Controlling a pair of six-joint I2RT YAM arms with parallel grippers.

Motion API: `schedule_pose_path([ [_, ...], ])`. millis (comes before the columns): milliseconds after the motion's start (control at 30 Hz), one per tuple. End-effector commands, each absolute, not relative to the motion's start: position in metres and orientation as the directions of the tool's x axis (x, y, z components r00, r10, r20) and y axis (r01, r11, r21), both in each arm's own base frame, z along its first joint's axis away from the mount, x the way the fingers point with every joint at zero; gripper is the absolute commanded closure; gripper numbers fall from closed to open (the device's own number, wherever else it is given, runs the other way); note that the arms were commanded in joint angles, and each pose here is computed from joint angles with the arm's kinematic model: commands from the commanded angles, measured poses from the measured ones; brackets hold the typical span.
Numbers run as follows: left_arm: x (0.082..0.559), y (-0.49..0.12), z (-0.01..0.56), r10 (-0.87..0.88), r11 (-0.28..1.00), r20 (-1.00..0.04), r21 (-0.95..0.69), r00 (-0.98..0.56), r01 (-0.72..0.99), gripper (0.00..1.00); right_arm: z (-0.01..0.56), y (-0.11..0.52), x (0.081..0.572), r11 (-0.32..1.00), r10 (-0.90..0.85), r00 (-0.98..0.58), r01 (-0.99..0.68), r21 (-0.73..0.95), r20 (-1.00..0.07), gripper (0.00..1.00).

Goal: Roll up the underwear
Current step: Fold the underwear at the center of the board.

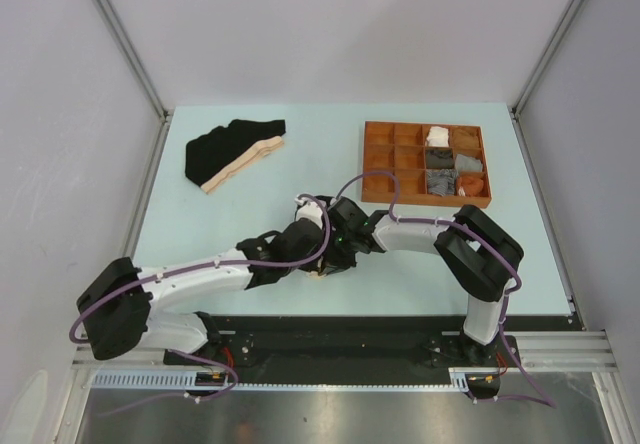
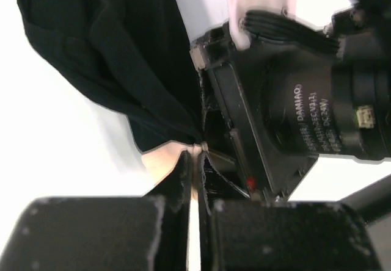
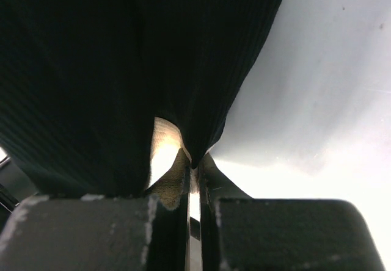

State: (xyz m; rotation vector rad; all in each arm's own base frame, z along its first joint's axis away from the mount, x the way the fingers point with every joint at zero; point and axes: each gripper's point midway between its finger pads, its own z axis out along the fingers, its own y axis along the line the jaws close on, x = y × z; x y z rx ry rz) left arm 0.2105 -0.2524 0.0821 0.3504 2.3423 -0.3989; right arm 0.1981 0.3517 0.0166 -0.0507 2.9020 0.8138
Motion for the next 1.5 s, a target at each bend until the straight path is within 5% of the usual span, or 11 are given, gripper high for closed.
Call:
schedule_pose_path([
  [0, 0.211, -0.283, 0.099, 0.154, 0.870, -0.742, -0.211, -0.653, 0.445, 1.00, -0.021, 0.312, 0.190, 0.940, -0.004, -0.992, -0.046, 0.339, -0.122, 1.00],
  [267, 0.206, -0.286, 0.070, 0.142, 0.868, -0.723, -0.238, -0.676, 0.437, 1.00, -0.013, 0.309, 0.194, 0.938, -0.011, -0.990, -0.059, 0.342, -0.141, 0.95],
  [400, 0.206, -0.270, 0.053, 0.159, 0.910, -0.687, -0.176, -0.709, 0.374, 1.00, -0.001, 0.306, 0.195, 0.935, -0.034, -0.985, -0.091, 0.344, -0.170, 0.61],
  [600, 0.201, -0.258, 0.051, 0.166, 0.920, -0.679, -0.154, -0.715, 0.360, 1.00, 0.019, 0.289, 0.196, 0.939, -0.094, -0.971, -0.160, 0.305, -0.219, 0.29],
  [867, 0.197, -0.254, 0.039, 0.187, 0.919, -0.664, -0.142, -0.724, 0.367, 1.00, 0.028, 0.272, 0.186, 0.949, -0.116, -0.974, -0.166, 0.266, -0.194, 0.26],
  [1133, 0.189, -0.268, 0.038, 0.149, 0.884, -0.669, -0.240, -0.728, 0.401, 1.00, 0.063, 0.300, 0.215, 0.885, 0.108, -0.971, -0.002, 0.465, -0.211, 0.22],
  [1467, 0.198, -0.279, 0.050, 0.089, 0.884, -0.689, -0.277, -0.719, 0.375, 1.00, 0.060, 0.322, 0.230, 0.836, 0.176, -0.966, 0.047, 0.546, -0.188, 0.21],
])
